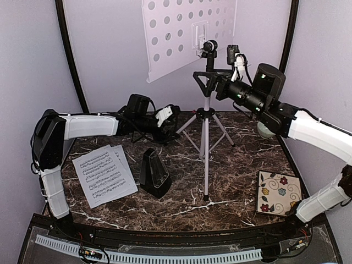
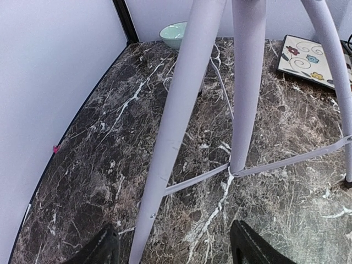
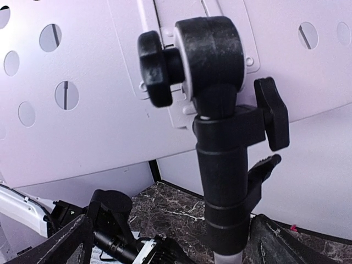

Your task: Set up the instrument practice props

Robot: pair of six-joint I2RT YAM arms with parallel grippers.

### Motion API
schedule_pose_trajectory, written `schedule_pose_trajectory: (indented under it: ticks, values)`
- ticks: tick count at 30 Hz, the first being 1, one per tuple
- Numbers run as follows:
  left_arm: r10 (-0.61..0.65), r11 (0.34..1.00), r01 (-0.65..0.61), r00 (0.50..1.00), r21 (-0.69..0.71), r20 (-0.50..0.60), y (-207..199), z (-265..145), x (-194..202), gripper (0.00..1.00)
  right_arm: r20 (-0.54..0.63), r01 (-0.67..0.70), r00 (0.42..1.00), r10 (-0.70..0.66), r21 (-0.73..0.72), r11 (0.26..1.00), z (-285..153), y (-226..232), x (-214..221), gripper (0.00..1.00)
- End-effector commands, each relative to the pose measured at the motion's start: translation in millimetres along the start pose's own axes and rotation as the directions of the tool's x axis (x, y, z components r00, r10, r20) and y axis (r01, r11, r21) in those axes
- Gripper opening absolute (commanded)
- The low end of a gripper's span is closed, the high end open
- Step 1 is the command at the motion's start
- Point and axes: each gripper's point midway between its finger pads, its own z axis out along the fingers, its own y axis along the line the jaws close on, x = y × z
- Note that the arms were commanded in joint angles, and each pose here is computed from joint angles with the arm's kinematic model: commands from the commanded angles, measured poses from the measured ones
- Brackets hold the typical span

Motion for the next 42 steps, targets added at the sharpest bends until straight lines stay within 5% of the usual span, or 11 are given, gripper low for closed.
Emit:
schedule_pose_trajectory:
  ticks: [1,15,29,42]
  values:
    - [-0.034,0.997,0.031,0.999,0.074,0.042,-5.3,-13.5,-29.1,0.7,-0.024,-0.04,0.999,0.041,0.019,0.999,-14.6,4.4,7.0,1.0]
    - [-0.171,0.976,0.157,0.982,0.152,0.084,6.3,13.4,-51.6,0.64,-0.35,-0.203,0.904,0.247,0.159,0.966,-75.4,0.8,128.0,0.96]
    - [-0.144,0.974,0.124,0.985,0.19,0.097,-20.2,45.4,-64.1,0.54,-0.527,-0.089,0.81,0.258,0.324,0.942,-64.1,-24.1,199.1,0.84]
    - [-0.178,0.981,0.168,0.978,0.096,0.107,-27.1,41.9,-74.1,0.24,-0.568,0.015,0.783,0.253,0.425,0.905,-93.3,-57.3,214.6,0.69]
